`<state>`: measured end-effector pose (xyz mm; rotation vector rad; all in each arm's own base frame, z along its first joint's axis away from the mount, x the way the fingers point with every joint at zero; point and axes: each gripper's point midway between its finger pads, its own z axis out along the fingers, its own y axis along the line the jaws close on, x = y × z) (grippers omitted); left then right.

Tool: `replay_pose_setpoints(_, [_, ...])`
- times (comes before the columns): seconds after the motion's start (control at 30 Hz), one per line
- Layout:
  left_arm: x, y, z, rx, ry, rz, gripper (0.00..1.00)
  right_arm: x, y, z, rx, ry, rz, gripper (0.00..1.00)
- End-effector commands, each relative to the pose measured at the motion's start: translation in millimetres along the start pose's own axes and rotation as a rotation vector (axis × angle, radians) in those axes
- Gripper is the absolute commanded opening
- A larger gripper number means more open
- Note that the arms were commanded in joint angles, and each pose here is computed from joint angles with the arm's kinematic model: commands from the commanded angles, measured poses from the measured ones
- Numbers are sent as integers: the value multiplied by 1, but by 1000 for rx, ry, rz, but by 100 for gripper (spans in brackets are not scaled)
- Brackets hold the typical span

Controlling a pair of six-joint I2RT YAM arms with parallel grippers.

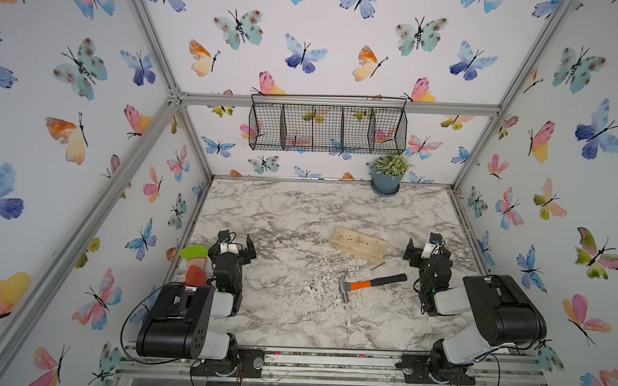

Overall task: Use a claw hammer to pull out a nail
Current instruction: Reset both arms

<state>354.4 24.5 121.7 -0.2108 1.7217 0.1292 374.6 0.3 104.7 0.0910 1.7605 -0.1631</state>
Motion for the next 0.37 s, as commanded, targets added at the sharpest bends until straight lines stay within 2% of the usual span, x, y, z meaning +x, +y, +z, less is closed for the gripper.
replay_pose_setpoints(0.0, [0,-11,2,50,1,22,98,-4,0,-1,1,-13,-4,98])
replay_pose_setpoints(0.33, [2,-11,4,50,24,26,98,-4,0,-1,0,-14,-3,98])
